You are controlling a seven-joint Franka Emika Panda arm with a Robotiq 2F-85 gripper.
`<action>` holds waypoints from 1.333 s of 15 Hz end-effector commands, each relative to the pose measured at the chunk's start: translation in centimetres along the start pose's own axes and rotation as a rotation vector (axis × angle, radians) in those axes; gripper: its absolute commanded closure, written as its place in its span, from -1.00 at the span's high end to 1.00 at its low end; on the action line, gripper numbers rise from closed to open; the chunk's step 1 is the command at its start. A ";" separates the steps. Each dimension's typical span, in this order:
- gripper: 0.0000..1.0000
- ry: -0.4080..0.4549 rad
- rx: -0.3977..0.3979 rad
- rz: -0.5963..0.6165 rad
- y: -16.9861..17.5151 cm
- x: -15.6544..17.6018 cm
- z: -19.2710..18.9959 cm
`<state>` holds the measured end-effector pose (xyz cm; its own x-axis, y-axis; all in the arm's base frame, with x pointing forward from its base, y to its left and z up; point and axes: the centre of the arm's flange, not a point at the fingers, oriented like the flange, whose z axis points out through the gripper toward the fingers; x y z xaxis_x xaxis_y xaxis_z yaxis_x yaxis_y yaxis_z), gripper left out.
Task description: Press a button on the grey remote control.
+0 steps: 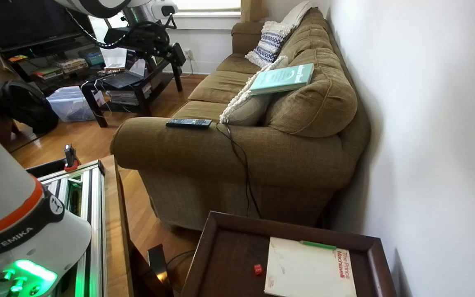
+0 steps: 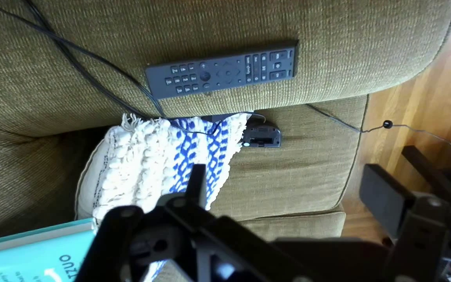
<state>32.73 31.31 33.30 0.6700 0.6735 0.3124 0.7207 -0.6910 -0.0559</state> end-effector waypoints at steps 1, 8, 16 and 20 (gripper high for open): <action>1.00 -0.009 -0.003 -0.004 0.0 0.0 0.7; 1.00 -0.024 0.000 -0.007 0.2 0.4 2.1; 1.00 -0.055 0.005 -0.075 -0.3 -0.6 6.9; 0.50 -0.018 -0.016 -0.109 -0.4 -0.6 9.0</action>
<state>33.27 32.97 26.73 0.6142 0.7350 0.2874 0.7728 -0.6339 -0.0305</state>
